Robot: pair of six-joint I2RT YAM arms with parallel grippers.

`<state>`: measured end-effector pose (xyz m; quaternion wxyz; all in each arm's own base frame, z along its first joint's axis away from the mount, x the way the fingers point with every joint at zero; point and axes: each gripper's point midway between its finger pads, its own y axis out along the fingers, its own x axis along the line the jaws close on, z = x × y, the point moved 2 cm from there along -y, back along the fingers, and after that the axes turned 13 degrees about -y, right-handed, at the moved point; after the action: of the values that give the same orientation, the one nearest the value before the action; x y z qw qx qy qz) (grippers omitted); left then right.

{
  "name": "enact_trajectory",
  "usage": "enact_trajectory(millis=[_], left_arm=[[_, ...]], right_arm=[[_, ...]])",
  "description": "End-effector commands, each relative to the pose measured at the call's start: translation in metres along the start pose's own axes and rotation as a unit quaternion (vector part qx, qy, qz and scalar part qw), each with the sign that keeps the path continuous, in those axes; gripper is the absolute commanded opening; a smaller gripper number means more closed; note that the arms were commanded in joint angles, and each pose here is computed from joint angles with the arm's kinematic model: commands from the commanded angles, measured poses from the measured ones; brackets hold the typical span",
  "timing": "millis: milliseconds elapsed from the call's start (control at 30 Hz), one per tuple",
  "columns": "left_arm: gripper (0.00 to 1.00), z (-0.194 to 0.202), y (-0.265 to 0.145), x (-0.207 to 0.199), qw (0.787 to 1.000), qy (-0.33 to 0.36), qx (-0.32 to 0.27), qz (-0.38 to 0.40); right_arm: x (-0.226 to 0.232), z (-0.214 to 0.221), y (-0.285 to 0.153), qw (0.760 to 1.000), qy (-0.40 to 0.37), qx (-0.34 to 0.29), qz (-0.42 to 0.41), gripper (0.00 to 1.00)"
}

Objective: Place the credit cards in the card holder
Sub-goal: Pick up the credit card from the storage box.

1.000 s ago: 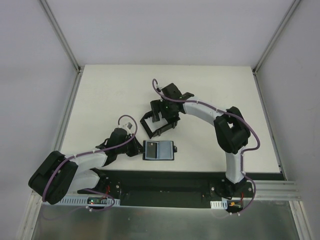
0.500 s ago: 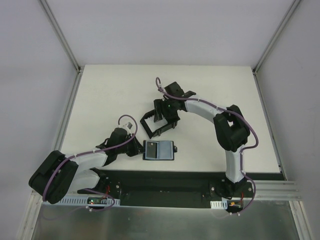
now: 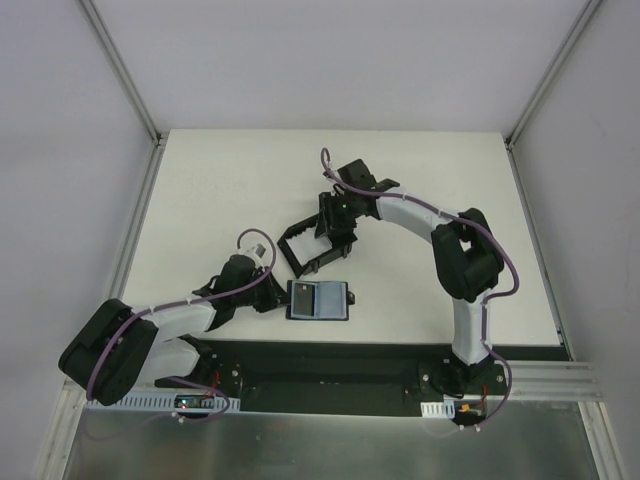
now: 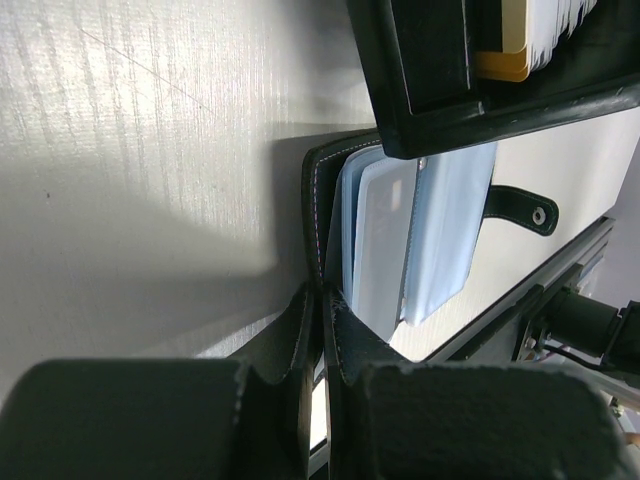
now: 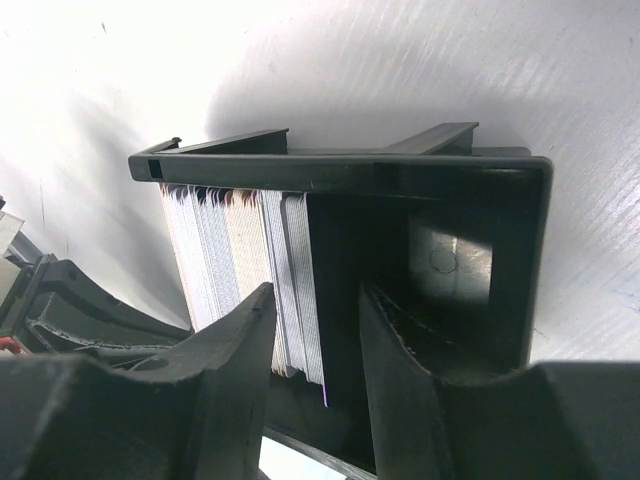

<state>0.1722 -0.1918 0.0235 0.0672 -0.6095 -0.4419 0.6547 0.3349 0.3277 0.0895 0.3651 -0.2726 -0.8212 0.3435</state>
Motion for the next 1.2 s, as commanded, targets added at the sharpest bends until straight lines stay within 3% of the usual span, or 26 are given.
enact_trajectory(millis=[0,433,633,933,1167], left_arm=[[0.0,0.008,-0.001,0.033,0.998,0.009,0.013,-0.069],[0.0,0.008,0.001,0.031,0.998,0.008,0.015,-0.067],[0.0,0.009,0.0,0.033,0.997,0.008,0.016,-0.07],[0.0,0.011,-0.002,0.035,0.998,0.008,0.016,-0.067],[0.0,0.012,-0.003,0.036,0.998,0.009,0.017,-0.067]], right_arm=[[0.019,-0.014,-0.022,0.999,-0.011,-0.032,-0.026,0.39],[0.02,-0.024,-0.034,0.998,-0.016,-0.051,-0.03,0.16],[0.007,-0.024,-0.042,0.998,-0.033,-0.057,0.019,0.01],[0.008,-0.043,-0.085,0.983,-0.107,-0.115,0.099,0.0],[0.023,-0.004,-0.116,0.979,-0.072,-0.16,0.105,0.0]])
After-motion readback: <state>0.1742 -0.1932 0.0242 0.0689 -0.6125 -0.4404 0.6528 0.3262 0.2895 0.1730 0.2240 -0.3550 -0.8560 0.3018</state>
